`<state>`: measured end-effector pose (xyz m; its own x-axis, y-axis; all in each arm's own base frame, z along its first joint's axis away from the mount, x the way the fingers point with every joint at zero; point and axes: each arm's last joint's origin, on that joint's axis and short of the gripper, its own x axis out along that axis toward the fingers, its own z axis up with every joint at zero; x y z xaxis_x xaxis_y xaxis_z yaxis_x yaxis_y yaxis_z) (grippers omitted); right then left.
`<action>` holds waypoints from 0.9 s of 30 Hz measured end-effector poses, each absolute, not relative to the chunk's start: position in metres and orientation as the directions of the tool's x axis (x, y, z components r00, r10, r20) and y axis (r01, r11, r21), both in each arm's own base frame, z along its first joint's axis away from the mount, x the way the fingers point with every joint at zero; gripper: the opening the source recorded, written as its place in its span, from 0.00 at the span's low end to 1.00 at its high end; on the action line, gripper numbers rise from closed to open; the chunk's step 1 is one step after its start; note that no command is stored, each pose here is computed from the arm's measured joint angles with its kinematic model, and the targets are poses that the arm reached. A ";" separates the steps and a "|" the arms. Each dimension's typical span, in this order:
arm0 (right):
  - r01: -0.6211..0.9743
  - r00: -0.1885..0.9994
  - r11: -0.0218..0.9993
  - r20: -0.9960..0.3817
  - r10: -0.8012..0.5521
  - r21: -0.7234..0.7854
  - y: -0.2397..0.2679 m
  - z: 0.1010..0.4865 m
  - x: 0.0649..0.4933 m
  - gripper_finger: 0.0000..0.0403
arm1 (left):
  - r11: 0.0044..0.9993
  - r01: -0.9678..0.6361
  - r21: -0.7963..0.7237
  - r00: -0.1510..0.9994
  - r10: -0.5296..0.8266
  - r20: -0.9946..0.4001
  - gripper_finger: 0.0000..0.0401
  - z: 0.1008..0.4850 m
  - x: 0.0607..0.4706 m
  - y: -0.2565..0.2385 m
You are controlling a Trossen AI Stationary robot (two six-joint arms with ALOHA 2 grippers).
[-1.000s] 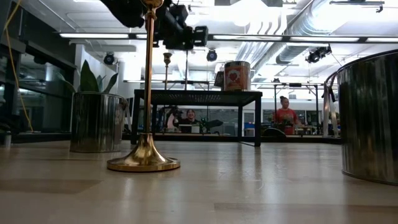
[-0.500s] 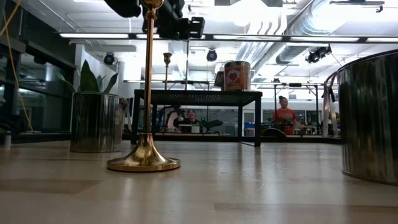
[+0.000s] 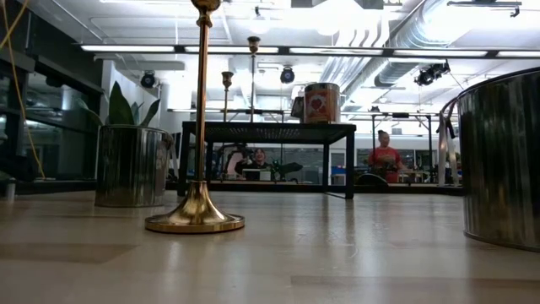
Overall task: Pick & Place candle stick holders
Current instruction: Put the gold candle holder on the shelf
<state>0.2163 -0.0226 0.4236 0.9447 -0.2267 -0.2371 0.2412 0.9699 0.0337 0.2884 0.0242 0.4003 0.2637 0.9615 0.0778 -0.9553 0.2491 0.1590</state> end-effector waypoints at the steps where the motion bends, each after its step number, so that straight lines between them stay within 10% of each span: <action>1: 0.241 0.945 0.970 -0.237 -0.227 0.034 -0.023 0.424 0.216 0.35 | 0.258 -0.953 0.159 0.272 0.960 0.074 0.27 0.404 0.282 0.018; 27: 0.175 0.953 0.983 -0.257 -0.157 0.048 -0.020 0.422 0.216 0.35 | 0.670 -0.741 0.053 0.671 0.742 -0.004 0.27 0.415 0.175 -0.106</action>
<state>0.2163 -0.0205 0.4217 0.9535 -0.1570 -0.2574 0.1748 0.9834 0.0477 0.1749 -0.1056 0.4150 0.6705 0.7419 -0.0044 -0.7407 0.6698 0.0532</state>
